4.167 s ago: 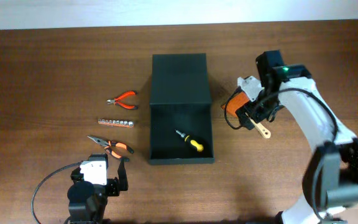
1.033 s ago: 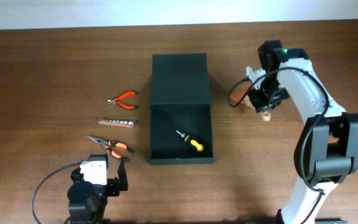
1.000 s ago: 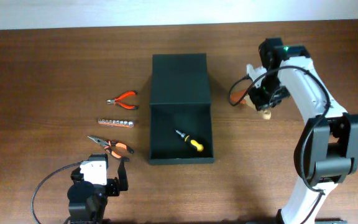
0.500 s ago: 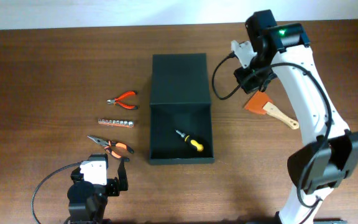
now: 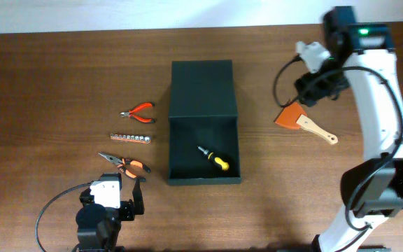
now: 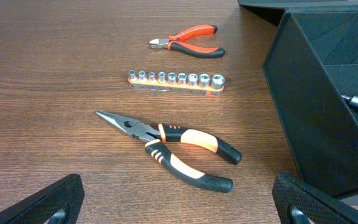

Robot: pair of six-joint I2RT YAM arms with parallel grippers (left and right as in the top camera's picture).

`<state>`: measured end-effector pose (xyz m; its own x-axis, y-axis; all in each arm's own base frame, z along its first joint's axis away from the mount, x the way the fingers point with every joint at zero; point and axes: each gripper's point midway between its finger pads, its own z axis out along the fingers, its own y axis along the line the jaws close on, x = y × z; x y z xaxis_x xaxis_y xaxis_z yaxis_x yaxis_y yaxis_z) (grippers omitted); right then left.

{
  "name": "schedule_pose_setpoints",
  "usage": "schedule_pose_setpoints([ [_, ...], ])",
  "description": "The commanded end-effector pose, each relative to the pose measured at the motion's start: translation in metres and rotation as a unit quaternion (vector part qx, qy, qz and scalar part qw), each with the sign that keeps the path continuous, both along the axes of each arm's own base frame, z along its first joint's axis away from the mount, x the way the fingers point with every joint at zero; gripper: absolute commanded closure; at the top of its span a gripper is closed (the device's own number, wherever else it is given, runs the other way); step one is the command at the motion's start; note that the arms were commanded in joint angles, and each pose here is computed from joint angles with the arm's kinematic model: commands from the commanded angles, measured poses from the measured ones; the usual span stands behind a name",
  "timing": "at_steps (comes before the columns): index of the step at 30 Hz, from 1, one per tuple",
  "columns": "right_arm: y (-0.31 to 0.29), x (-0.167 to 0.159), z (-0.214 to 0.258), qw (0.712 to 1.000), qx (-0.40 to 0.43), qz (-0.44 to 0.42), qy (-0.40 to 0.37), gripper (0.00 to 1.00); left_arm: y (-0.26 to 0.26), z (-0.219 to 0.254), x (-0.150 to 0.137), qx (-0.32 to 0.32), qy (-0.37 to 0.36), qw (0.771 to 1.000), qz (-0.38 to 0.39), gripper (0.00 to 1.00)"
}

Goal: Pack container

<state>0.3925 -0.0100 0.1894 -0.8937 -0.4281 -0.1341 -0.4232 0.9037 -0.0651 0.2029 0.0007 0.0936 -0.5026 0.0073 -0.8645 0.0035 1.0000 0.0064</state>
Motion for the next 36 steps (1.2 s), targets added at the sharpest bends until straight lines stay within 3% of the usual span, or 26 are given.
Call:
schedule_pose_setpoints([
  [1,-0.011,-0.008,-0.003,0.999,0.037,0.024,0.005,0.19,0.000,-0.001,0.000,-0.002,-0.002,1.000,0.003,0.01],
  [8,-0.031,-0.031,-0.070,0.996,0.050,-0.010,0.067,0.17,0.000,-0.001,0.000,-0.002,-0.002,1.000,0.003,0.01],
  [15,-0.043,-0.056,-0.142,0.995,0.007,-0.014,0.099,0.17,0.000,-0.001,0.000,-0.002,-0.002,1.000,0.003,0.01],
  [26,-0.065,-0.044,-0.165,0.996,-0.054,-0.007,0.064,0.16,0.000,-0.001,0.000,-0.002,-0.002,1.000,0.003,0.01],
  [36,-0.065,-0.042,-0.188,0.996,-0.040,0.012,0.079,0.11,0.000,-0.001,0.000,-0.002,-0.002,1.000,0.003,0.01],
])
